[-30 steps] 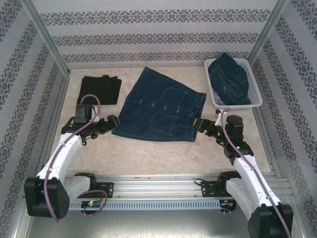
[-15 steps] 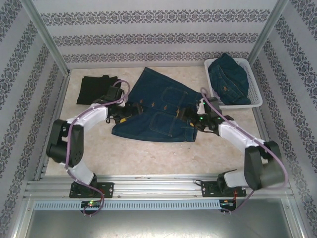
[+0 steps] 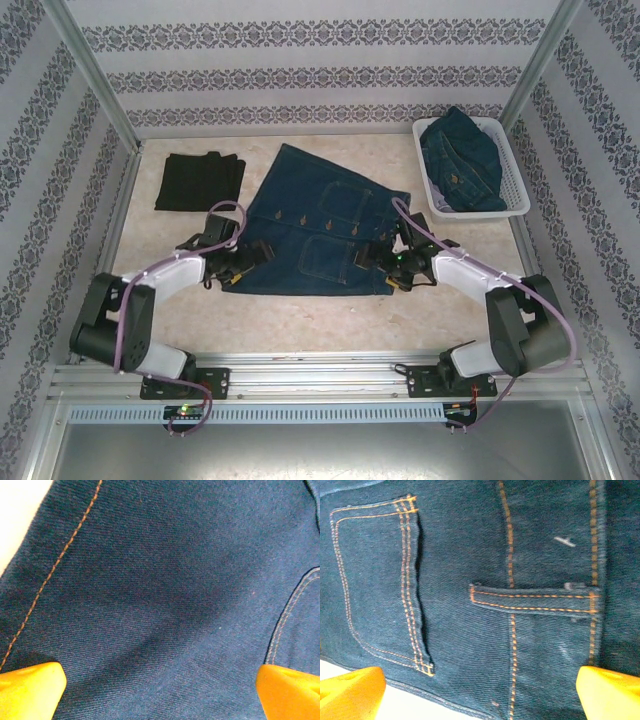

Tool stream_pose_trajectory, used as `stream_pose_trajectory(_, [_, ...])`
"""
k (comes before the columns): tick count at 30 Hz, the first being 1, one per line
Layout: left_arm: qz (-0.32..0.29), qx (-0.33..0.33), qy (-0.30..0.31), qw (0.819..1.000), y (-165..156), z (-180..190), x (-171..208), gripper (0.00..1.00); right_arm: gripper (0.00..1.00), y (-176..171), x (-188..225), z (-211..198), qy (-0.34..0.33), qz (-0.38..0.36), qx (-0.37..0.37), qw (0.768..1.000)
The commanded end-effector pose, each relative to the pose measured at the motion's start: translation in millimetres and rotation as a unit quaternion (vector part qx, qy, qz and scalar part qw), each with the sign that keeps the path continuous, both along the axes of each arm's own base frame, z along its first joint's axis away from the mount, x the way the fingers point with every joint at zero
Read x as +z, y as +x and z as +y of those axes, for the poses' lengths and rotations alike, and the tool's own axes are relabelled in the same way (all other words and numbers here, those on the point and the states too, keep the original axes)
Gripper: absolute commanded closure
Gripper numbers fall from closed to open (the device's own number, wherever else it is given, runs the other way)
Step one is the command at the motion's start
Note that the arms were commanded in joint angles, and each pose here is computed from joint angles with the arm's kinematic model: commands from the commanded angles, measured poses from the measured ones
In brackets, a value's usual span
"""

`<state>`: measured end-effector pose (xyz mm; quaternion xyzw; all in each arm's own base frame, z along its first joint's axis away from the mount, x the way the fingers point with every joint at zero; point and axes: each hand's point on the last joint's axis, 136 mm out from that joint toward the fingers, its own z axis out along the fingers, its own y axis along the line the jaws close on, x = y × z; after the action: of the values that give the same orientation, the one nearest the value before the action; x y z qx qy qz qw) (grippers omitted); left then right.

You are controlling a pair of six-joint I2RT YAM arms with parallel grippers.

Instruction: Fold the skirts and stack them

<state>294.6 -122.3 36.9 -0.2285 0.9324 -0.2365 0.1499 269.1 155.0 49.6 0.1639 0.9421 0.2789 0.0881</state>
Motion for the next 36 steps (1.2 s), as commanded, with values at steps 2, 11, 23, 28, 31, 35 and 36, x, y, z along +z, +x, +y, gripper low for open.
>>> stream_pose_trajectory(2, [0.079,0.059,0.012,0.995,-60.7,15.7,-14.7,0.00,0.04,30.7,34.0,-25.5,-0.022,-0.048,-0.002,0.999])
stream_pose_trajectory(11, [-0.019,0.050,-0.017,0.998,-22.9,5.3,59.9,0.00,0.49,88.9,19.2,-33.4,-0.048,-0.061,0.057,0.995])
stream_pose_trajectory(23, [0.039,0.055,-0.019,0.998,-24.2,0.1,26.4,0.00,0.60,98.6,-15.6,-12.9,-0.002,-0.035,0.075,0.997])
stream_pose_trajectory(28, [0.069,0.061,0.001,0.996,-38.9,8.1,0.2,0.00,0.67,98.8,-14.4,-10.6,0.003,-0.039,0.077,0.996])
stream_pose_trajectory(31, [0.079,0.064,0.009,0.995,-45.0,11.5,-10.3,0.00,0.69,96.8,-14.2,-8.0,0.008,-0.040,0.078,0.996])
stream_pose_trajectory(35, [0.084,0.066,0.009,0.994,-46.8,11.7,-16.2,0.00,0.70,93.8,-20.7,-6.5,0.008,-0.034,0.081,0.996])
stream_pose_trajectory(36, [0.081,0.066,0.008,0.994,-45.9,11.8,-15.3,0.00,0.70,93.4,-22.6,-6.6,0.005,-0.032,0.081,0.996])
